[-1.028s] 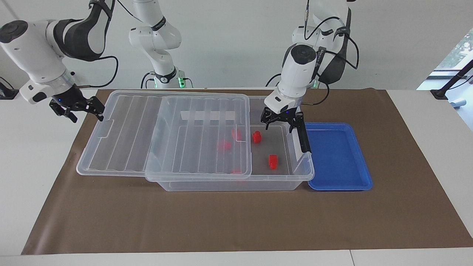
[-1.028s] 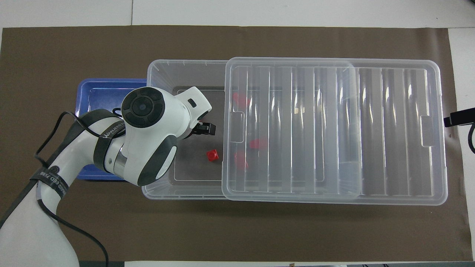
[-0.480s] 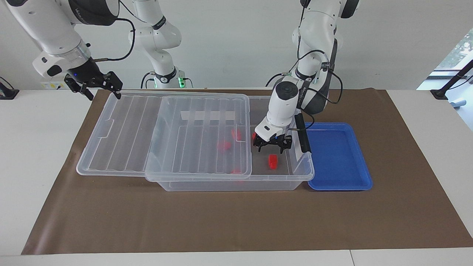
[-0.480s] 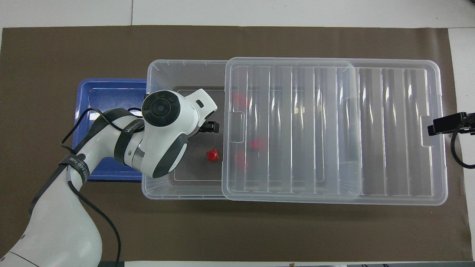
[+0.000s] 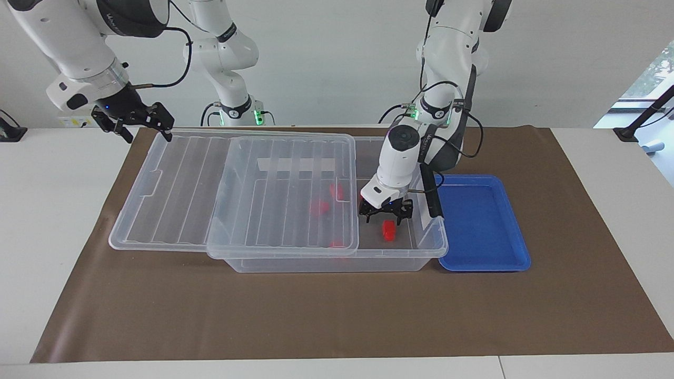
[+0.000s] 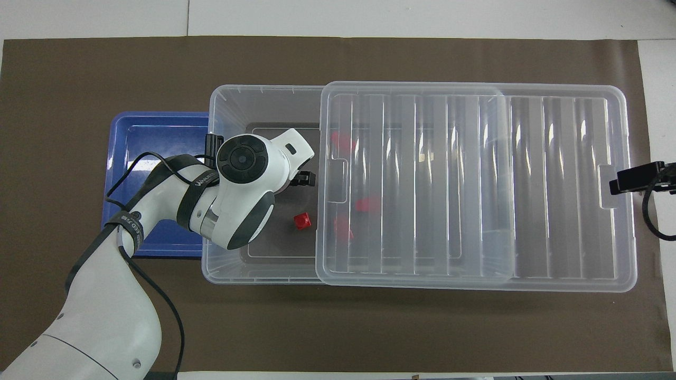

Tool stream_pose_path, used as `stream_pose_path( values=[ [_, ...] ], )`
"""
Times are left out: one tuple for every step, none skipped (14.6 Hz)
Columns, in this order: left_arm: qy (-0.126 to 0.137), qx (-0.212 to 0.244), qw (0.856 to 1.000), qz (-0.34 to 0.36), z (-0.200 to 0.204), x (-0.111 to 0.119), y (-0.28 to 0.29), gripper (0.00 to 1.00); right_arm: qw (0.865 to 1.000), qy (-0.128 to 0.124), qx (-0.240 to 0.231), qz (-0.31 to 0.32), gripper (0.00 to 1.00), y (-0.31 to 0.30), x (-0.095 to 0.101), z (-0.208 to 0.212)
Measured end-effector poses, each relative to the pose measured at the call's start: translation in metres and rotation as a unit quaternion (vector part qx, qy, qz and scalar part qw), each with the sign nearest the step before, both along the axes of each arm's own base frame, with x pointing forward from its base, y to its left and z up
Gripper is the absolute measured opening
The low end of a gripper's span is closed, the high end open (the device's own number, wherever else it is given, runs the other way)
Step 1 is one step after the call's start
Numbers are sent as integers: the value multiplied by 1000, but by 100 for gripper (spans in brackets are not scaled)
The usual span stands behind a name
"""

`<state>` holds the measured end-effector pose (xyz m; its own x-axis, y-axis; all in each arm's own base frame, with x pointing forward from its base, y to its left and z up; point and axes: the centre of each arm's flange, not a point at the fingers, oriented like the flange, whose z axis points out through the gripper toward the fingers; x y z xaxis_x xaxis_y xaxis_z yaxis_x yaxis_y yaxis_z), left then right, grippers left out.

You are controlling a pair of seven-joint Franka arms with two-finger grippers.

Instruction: Place red block in blue tray from box

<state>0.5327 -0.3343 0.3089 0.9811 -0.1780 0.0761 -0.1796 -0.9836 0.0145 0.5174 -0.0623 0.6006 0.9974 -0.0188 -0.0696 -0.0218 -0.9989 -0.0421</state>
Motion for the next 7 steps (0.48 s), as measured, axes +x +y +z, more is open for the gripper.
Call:
stream_pose_path(
  values=[
    [1,1,1000,1,-1,0,0,95,1000,-1,0,0,100,0,0,0],
    [1,1,1000,2,-2,1,1,85,1000,-1,0,0,100,0,0,1],
    [1,2,1000,2,-3,1,1,70,1000,-2,0,0,100,0,0,1],
    [0,5,1000,-1,-3,1,2,59,1000,-2,0,0,100,0,0,1],
    [-6,13,1000,-8,-3,1,2,48,1000,-2,0,0,100,0,0,1],
    [-11,21,1000,-16,-3,2,3,37,1000,-2,0,0,100,0,0,1],
    [-15,25,999,-20,-2,2,2,34,1000,-2,0,0,100,0,0,1]
  ],
)
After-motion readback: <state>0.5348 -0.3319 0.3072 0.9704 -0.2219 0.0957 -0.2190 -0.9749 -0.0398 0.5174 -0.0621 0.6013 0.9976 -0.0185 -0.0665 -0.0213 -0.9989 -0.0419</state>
